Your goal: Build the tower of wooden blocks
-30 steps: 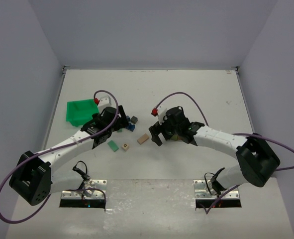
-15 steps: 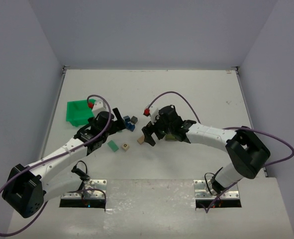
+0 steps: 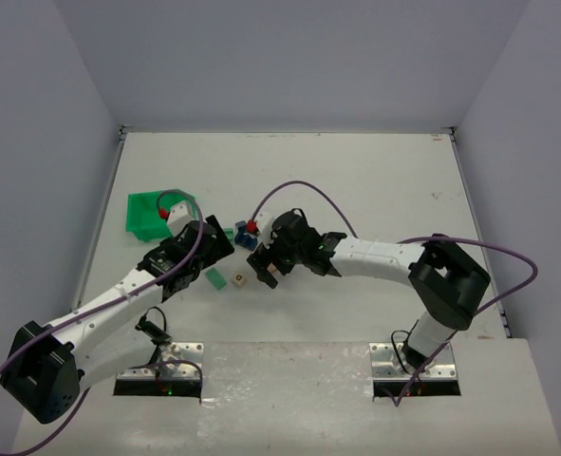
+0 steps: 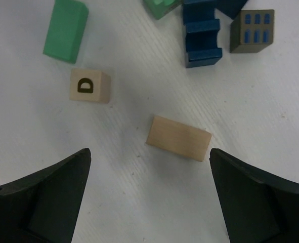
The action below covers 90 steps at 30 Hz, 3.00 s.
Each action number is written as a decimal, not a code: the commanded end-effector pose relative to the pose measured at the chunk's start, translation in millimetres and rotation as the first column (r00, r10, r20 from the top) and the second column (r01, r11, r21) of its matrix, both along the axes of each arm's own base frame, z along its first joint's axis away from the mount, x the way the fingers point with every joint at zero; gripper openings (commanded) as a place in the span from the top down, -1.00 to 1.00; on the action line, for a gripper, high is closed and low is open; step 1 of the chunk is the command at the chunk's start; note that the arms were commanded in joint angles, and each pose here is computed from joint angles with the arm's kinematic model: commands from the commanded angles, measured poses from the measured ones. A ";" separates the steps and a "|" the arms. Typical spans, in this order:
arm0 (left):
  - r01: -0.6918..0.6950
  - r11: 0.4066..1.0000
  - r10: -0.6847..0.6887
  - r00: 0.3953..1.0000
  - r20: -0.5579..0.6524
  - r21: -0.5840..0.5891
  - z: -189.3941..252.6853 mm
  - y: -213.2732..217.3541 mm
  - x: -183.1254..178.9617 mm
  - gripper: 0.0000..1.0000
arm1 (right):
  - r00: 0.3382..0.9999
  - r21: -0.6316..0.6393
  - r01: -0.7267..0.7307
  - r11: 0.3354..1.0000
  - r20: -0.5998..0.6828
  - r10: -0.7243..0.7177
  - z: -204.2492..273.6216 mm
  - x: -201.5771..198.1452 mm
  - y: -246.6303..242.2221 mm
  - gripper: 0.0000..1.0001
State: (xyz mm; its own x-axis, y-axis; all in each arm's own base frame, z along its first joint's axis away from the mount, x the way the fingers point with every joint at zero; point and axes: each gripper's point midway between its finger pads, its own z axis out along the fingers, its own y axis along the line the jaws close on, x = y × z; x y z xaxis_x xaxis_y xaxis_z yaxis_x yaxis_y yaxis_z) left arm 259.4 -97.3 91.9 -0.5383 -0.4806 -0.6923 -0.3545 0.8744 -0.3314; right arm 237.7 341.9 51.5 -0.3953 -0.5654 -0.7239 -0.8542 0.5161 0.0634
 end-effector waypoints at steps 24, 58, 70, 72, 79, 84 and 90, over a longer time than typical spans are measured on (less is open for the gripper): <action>-0.085 0.996 0.085 0.996 -0.014 -0.017 -6.6 10.4 -10.1 -1.00 | 0.963 -0.239 0.270 0.933 0.044 -0.267 -49.8 37.9 6.9 -0.57; 0.000 1.000 0.009 0.946 0.325 -0.027 104.9 -22.7 70.0 -1.00 | 0.392 -0.061 0.919 0.389 0.031 -0.920 34.1 49.3 -163.8 0.41; -0.025 1.000 0.021 0.939 0.344 0.007 100.2 -16.8 73.5 -1.00 | 0.320 -0.136 0.939 0.315 0.023 -0.947 14.5 51.7 -163.6 0.39; -0.021 1.000 0.017 0.940 0.339 0.010 97.4 -17.6 73.9 -1.00 | 0.338 -0.148 0.932 0.331 0.021 -0.941 13.1 54.5 -158.3 0.39; -0.017 1.000 0.010 0.944 0.329 0.017 92.9 -18.4 74.4 -1.00 | 0.373 -0.192 0.913 0.361 0.030 -0.927 2.7 57.9 -151.0 0.38; -0.015 1.000 0.008 0.945 0.326 0.020 91.1 -19.0 75.1 -1.00 | 0.381 -0.205 0.908 0.366 0.033 -0.924 -0.4 57.0 -151.6 0.35; -0.013 1.000 0.005 0.946 0.324 0.022 90.1 -19.4 75.5 -1.00 | 0.416 -0.207 0.891 0.404 0.016 -0.909 -4.1 55.8 -147.5 0.32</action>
